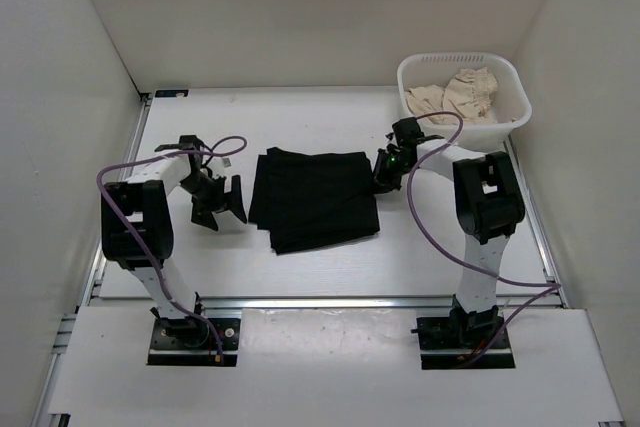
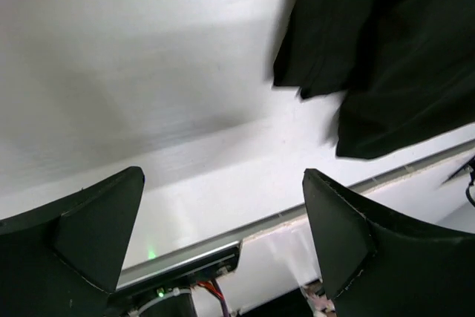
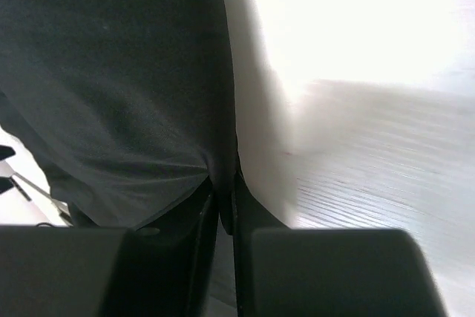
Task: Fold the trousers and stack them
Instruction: Fold the trousers
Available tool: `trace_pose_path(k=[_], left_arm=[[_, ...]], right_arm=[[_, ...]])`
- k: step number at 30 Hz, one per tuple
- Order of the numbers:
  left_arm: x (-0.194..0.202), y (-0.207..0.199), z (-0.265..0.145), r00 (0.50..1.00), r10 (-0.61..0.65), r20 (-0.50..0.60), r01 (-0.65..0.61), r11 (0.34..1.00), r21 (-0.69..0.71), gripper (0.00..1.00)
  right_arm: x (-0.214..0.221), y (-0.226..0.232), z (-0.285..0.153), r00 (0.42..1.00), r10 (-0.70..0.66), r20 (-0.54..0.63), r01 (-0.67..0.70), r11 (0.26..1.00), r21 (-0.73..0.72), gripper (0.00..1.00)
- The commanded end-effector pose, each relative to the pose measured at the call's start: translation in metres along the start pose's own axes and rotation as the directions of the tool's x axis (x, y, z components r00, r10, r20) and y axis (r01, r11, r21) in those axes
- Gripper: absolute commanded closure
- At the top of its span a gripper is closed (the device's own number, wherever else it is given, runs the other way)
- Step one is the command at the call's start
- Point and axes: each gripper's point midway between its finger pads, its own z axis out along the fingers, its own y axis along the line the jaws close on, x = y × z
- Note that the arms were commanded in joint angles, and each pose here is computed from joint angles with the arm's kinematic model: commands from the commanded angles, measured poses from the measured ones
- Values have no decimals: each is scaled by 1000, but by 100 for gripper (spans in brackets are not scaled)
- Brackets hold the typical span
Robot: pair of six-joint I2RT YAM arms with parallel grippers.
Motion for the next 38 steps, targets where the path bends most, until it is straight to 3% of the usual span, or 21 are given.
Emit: trace_pose_path(k=[1, 3, 4, 7, 8, 14, 18, 19, 22, 28, 32, 38], left_arm=[[4, -15, -13, 999, 25, 39, -27, 998, 49, 0], [5, -16, -16, 999, 26, 41, -28, 998, 49, 0], [5, -17, -18, 998, 30, 51, -32, 998, 49, 0], [0, -6, -25, 996, 41, 81, -39, 999, -33, 0], [-1, -2, -29, 994, 47, 95, -41, 997, -61, 0], [-30, 38, -100, 963, 51, 263, 38, 946, -322, 0], [-42, 80, -174, 894, 39, 446, 208, 846, -491, 0], [-38, 92, -193, 878, 41, 476, 260, 796, -547, 0], [-25, 102, -230, 824, 42, 565, 352, 742, -570, 0], [-1, 102, -242, 781, 58, 622, 398, 722, -566, 0], [14, 113, -246, 781, 48, 622, 440, 664, -604, 0], [29, 118, -245, 779, 43, 626, 463, 635, -619, 0]], right_arm=[[2, -11, -7, 999, -34, -28, 35, 999, 31, 85], [-2, -8, -15, 999, -34, -11, 34, 999, 16, 68], [-4, -10, -16, 1000, -26, -6, 26, 1000, 17, 39], [-10, 0, -39, 998, -66, 19, 66, 998, 10, 20], [-16, -1, -48, 994, -106, 40, 104, 993, 48, 1], [-26, 7, -162, 966, -219, 139, 171, 942, 290, 1], [-23, -12, -221, 948, -217, 231, 117, 916, 384, 1], [-23, -15, -229, 943, -216, 253, 104, 913, 394, 1], [-21, -24, -258, 919, -225, 324, 63, 894, 444, 1], [-32, -16, -285, 874, -279, 399, 64, 878, 473, 1], [-38, -9, -284, 861, -286, 420, 77, 890, 450, 1], [-36, -5, -294, 824, -314, 472, 89, 894, 439, 1]])
